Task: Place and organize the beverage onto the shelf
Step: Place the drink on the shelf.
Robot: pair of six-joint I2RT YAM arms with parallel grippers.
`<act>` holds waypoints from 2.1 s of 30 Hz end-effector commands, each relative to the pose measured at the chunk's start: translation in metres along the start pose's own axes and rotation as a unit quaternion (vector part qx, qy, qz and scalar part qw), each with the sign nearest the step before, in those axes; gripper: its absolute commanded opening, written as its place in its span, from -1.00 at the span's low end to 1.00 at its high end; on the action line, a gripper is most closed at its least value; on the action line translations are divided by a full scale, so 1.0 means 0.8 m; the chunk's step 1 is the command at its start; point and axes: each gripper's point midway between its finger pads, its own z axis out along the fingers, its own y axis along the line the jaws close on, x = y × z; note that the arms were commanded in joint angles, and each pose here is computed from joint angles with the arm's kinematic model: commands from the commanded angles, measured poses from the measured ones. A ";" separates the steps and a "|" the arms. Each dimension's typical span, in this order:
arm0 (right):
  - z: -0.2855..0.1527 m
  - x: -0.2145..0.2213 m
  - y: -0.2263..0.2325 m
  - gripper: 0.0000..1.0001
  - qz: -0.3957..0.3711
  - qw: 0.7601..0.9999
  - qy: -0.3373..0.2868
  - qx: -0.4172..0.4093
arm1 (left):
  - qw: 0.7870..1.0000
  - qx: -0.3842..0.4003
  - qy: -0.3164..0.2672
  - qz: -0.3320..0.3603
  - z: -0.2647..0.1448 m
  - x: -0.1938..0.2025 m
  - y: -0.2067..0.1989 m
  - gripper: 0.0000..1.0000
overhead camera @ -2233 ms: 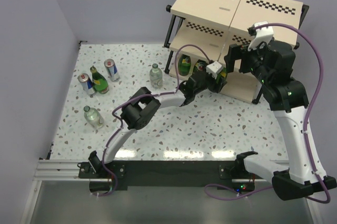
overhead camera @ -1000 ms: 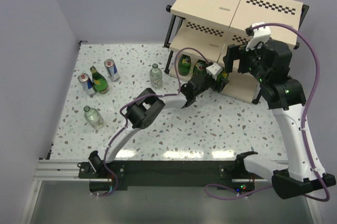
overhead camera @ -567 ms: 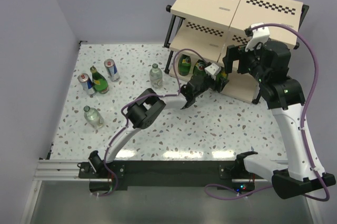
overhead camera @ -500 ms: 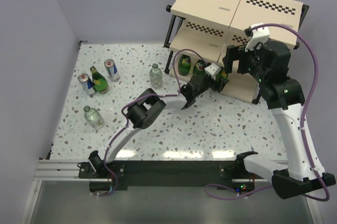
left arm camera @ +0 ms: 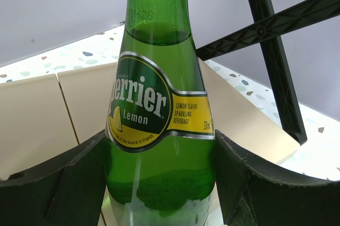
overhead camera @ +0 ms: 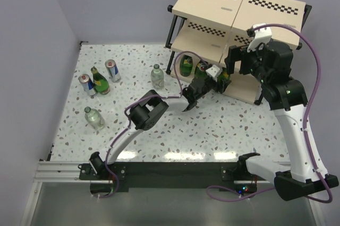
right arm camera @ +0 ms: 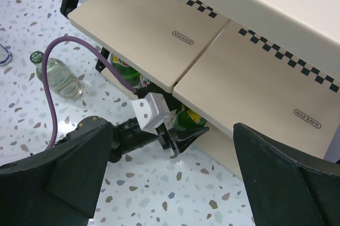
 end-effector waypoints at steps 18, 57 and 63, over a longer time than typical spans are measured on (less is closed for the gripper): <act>-0.001 -0.011 0.001 0.98 0.001 1.000 -0.018 -0.003 | 0.997 -0.020 -0.071 0.001 0.016 -0.025 -0.004 0.03; -0.005 -0.003 0.002 0.98 -0.009 1.000 -0.018 -0.007 | 0.997 -0.031 -0.064 0.005 -0.024 -0.035 -0.008 1.00; -0.011 0.005 0.009 0.98 -0.032 0.999 -0.014 -0.030 | 0.998 -0.015 -0.067 0.016 -0.044 -0.053 -0.025 1.00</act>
